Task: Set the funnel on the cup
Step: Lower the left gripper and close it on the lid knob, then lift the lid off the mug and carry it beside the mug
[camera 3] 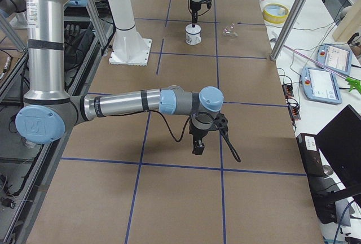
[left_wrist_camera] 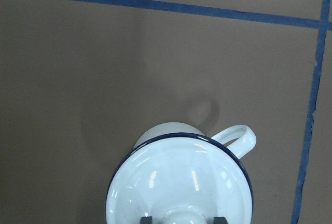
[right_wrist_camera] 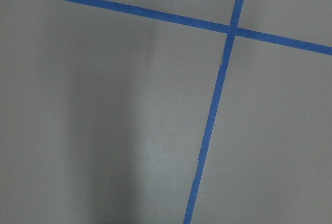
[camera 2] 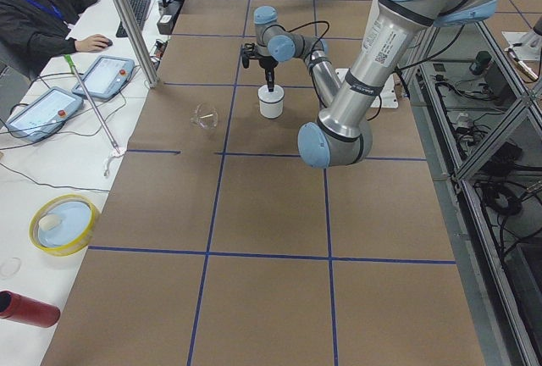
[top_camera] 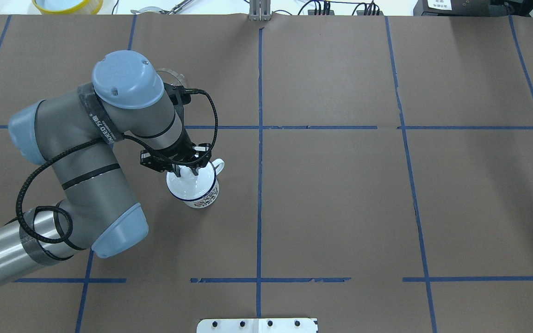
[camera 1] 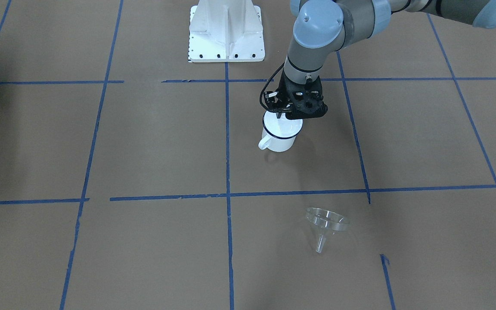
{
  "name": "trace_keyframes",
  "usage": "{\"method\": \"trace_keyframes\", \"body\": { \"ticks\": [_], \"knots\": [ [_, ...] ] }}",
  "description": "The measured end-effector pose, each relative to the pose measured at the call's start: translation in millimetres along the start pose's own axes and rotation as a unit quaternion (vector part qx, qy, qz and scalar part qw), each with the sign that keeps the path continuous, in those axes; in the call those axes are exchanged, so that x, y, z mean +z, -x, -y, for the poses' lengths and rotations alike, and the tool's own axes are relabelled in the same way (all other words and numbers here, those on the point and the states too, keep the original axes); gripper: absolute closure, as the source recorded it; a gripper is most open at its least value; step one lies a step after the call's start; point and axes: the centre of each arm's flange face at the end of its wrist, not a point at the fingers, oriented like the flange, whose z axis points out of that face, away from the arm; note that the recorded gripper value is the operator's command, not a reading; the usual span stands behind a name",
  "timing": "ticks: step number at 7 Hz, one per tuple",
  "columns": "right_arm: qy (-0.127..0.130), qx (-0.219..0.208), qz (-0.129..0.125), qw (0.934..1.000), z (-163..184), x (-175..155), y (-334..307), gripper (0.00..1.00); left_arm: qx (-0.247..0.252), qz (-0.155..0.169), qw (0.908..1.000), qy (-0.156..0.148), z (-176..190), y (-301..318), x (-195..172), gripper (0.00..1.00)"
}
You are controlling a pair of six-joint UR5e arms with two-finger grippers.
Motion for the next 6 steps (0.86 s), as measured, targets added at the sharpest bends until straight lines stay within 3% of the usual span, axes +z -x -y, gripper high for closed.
{"method": "trace_keyframes", "body": {
  "ticks": [2, 6],
  "knots": [
    [0.000, 0.000, 0.000, 1.0000, 0.0, 0.0, 0.0, 0.00, 0.000, -0.004, 1.0000, -0.004, 0.0, 1.7, -8.5, 1.00],
    [0.000, 0.000, 0.000, 1.0000, 0.0, 0.0, 0.0, 0.00, -0.004, -0.009, 0.9983, -0.058, 31.7, 57.2, -91.8, 1.00]
  ]
}}
